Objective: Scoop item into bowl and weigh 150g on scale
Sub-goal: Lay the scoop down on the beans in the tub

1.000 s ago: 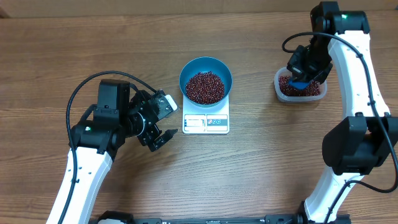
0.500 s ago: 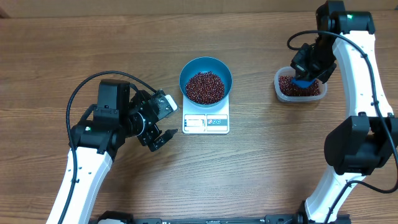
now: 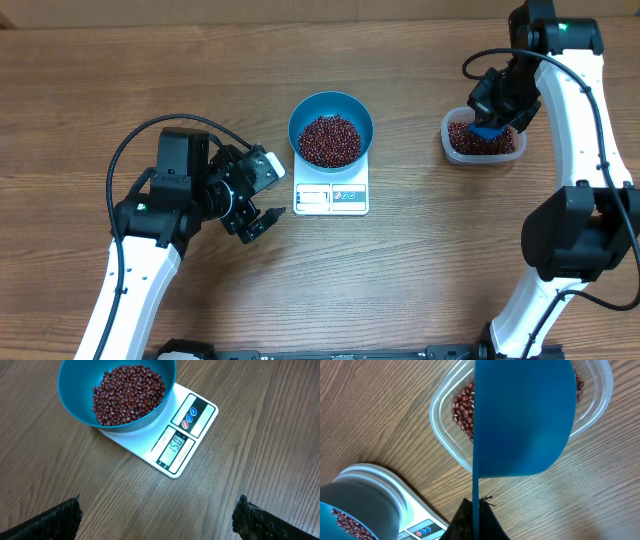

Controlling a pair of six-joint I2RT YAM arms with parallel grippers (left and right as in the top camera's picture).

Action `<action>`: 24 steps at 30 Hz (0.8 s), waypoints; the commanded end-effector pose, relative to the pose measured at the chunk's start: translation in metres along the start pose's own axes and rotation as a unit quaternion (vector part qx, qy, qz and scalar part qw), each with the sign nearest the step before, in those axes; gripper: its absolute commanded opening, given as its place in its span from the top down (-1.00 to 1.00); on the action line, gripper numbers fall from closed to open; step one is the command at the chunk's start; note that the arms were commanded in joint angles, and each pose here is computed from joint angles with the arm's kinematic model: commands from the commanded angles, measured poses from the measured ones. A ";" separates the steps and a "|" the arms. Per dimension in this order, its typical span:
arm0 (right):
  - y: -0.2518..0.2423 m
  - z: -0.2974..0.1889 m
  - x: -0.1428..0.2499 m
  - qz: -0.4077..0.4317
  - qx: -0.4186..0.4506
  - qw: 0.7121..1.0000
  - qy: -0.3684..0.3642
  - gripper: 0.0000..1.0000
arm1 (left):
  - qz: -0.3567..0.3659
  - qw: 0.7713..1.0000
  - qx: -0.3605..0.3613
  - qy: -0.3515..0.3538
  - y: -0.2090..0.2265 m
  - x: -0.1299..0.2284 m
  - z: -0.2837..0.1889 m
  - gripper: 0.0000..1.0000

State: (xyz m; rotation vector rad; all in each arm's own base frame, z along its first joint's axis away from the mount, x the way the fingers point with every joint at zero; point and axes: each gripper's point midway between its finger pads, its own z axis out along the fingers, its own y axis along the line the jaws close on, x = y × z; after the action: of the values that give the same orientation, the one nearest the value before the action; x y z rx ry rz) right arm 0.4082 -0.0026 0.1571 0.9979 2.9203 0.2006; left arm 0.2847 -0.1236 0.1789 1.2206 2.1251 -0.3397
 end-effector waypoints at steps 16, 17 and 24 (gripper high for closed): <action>0.003 0.019 0.013 0.019 -0.028 0.999 0.025 0.92 | 0.005 1.000 0.003 0.004 0.000 0.003 0.002 -0.99; 0.003 0.019 0.013 0.019 -0.028 0.999 0.025 0.93 | 0.005 1.000 0.003 0.004 0.000 0.003 0.002 -0.99; 0.003 0.019 0.014 0.019 -0.027 0.999 0.027 0.77 | 0.005 1.000 0.003 0.004 0.000 0.003 0.002 -0.99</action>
State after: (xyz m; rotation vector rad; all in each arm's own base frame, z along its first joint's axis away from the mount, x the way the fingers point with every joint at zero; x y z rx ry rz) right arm 0.4002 0.0098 0.1223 1.0758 2.9664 0.2861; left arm 0.2847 -0.1236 0.1789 1.2206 2.1251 -0.3397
